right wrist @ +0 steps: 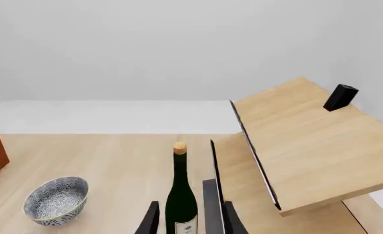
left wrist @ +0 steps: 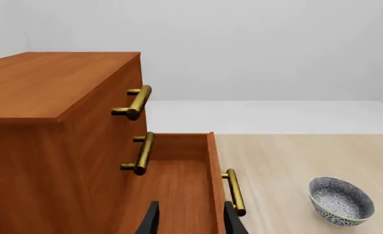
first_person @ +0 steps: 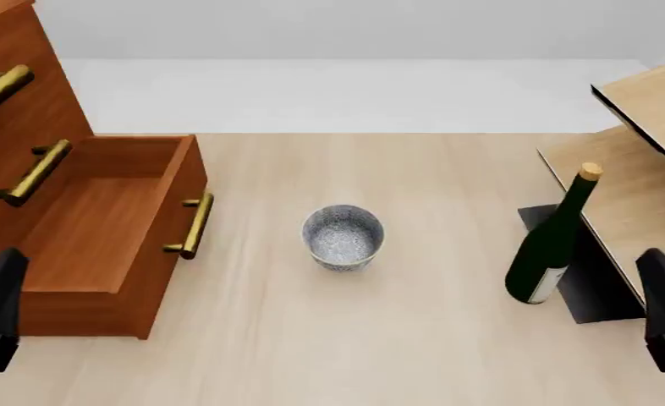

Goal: Put the wine bottle in the bottom drawer of the cabinet.

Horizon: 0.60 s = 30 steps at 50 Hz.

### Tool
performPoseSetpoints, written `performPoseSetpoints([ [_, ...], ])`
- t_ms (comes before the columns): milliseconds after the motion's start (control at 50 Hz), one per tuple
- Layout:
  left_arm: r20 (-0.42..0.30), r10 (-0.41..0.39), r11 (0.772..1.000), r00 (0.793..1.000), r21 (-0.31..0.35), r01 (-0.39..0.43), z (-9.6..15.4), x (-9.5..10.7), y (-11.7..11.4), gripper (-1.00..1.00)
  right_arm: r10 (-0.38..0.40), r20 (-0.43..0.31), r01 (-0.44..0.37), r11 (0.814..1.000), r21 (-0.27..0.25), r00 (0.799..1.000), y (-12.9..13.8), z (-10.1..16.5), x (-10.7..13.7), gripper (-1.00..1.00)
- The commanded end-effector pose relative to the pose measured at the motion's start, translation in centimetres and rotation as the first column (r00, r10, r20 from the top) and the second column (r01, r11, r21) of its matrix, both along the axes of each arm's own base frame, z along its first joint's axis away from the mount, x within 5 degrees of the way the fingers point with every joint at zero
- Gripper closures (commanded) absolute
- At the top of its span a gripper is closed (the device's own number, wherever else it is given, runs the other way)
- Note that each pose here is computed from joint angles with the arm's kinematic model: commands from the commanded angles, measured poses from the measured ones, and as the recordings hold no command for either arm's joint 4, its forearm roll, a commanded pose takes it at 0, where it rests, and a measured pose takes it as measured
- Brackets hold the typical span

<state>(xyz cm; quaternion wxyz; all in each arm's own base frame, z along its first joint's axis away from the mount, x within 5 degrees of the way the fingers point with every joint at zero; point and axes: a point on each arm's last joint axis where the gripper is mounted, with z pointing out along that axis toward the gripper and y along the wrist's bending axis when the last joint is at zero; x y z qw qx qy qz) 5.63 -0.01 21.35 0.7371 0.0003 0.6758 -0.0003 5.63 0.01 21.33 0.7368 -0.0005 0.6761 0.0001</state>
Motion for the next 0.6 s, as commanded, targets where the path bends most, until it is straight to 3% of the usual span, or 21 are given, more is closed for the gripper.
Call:
performPoseSetpoints([
  [20, -0.001, -0.004, 1.0, 1.0, -0.001, 0.004, 0.1, 0.0, 0.0, -1.0, 0.003, -0.012, -0.003, 1.0, -0.01, 1.0, 0.0, 0.0, 0.2, -1.0],
  [320, 0.0, 0.003, 1.0, 1.0, 0.013, -0.003, 1.0, 0.2, 0.0, -1.0, 0.009, -0.003, -0.009, 1.0, -0.005, 1.0, 0.1, 0.1, 0.2, -1.0],
  [400, 0.006, 0.034, 0.999, 0.999, 0.007, -0.035, 2.5, 0.4, 0.2, -1.0, 0.02, -0.001, -0.02, 1.0, -0.006, 1.0, 0.1, 0.1, 0.2, -1.0],
  [440, 0.036, 0.019, 0.999, 0.999, 0.045, -0.02, 3.6, -0.1, 0.1, -1.0, 0.023, 0.0, -0.023, 1.0, -0.006, 1.0, 0.1, 0.2, 0.2, -1.0],
  [500, 0.037, 0.047, 0.999, 0.998, 0.0, -0.047, 5.5, -0.1, 0.3, -1.0, 0.032, 0.002, -0.032, 0.999, -0.005, 0.999, 0.2, 0.2, 0.2, -1.0],
  [560, 0.054, 0.038, 0.998, 0.998, 0.039, -0.041, 6.7, -0.4, 0.2, -1.0, 0.032, 0.005, -0.032, 0.999, -0.001, 0.999, 0.2, 0.3, 0.2, -1.0],
  [600, 0.046, 0.058, 0.998, 0.997, -0.016, -0.057, 7.7, -0.2, 0.3, -1.0, 0.034, 0.003, -0.034, 0.999, -0.004, 0.999, 0.2, 0.3, 0.2, -1.0],
])
